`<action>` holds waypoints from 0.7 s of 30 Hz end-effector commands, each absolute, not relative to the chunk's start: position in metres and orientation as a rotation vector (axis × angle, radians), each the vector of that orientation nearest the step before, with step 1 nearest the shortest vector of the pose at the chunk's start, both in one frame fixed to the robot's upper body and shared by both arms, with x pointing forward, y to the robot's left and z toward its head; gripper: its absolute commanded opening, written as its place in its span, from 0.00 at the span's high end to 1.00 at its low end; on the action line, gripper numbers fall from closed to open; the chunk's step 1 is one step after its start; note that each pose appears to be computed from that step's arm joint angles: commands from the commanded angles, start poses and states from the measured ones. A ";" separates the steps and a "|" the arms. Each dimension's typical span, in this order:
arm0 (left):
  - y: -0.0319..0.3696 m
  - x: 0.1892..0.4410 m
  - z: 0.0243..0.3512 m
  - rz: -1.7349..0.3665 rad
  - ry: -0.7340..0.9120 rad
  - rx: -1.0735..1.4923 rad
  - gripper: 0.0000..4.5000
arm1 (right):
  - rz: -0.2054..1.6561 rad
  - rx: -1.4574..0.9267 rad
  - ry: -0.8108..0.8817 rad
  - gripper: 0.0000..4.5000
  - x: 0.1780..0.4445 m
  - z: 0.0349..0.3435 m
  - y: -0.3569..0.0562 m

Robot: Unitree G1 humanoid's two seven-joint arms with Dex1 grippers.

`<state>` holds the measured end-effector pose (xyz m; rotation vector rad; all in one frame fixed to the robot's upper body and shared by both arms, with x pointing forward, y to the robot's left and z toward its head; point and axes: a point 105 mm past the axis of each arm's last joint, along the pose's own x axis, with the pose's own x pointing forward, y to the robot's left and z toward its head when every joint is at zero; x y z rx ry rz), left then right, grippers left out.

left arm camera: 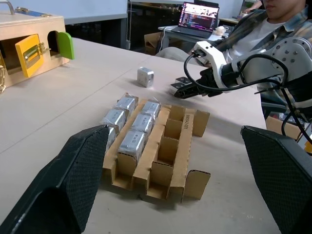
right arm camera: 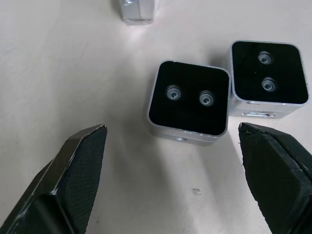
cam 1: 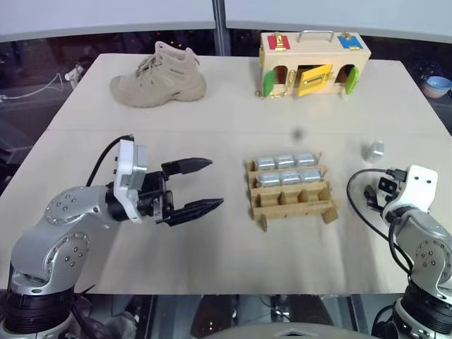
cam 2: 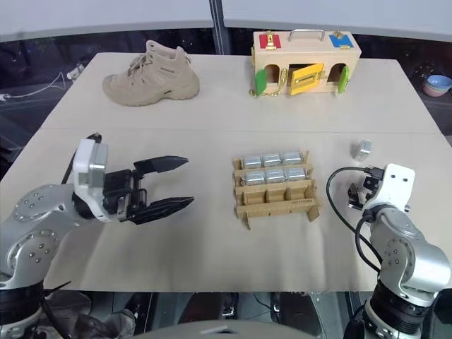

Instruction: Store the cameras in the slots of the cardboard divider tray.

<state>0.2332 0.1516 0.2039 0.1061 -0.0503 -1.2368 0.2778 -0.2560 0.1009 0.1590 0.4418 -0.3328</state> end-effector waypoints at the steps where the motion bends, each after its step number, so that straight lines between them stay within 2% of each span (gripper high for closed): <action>1: 0.150 0.229 0.212 -1.251 -0.091 0.135 0.00 | -0.342 0.156 0.393 0.05 0.282 0.110 -0.258; 10: 0.150 0.228 0.210 -1.232 -0.087 0.141 0.00 | -0.337 0.150 0.378 0.05 0.292 0.108 -0.258; 13: 0.150 0.227 0.209 -1.229 -0.081 0.145 0.00 | -0.341 0.142 0.388 0.24 0.292 0.106 -0.260; 15: 0.150 0.226 0.208 -1.226 -0.081 0.143 0.00 | -0.338 0.143 0.382 0.43 0.292 0.106 -0.260; 17: 0.151 0.226 0.208 -1.224 -0.079 0.142 0.00 | -0.336 0.141 0.380 0.58 0.293 0.106 -0.260; 21: 0.151 0.232 0.205 -1.173 -0.060 0.131 0.00 | -0.281 0.053 0.390 0.58 0.290 0.107 -0.257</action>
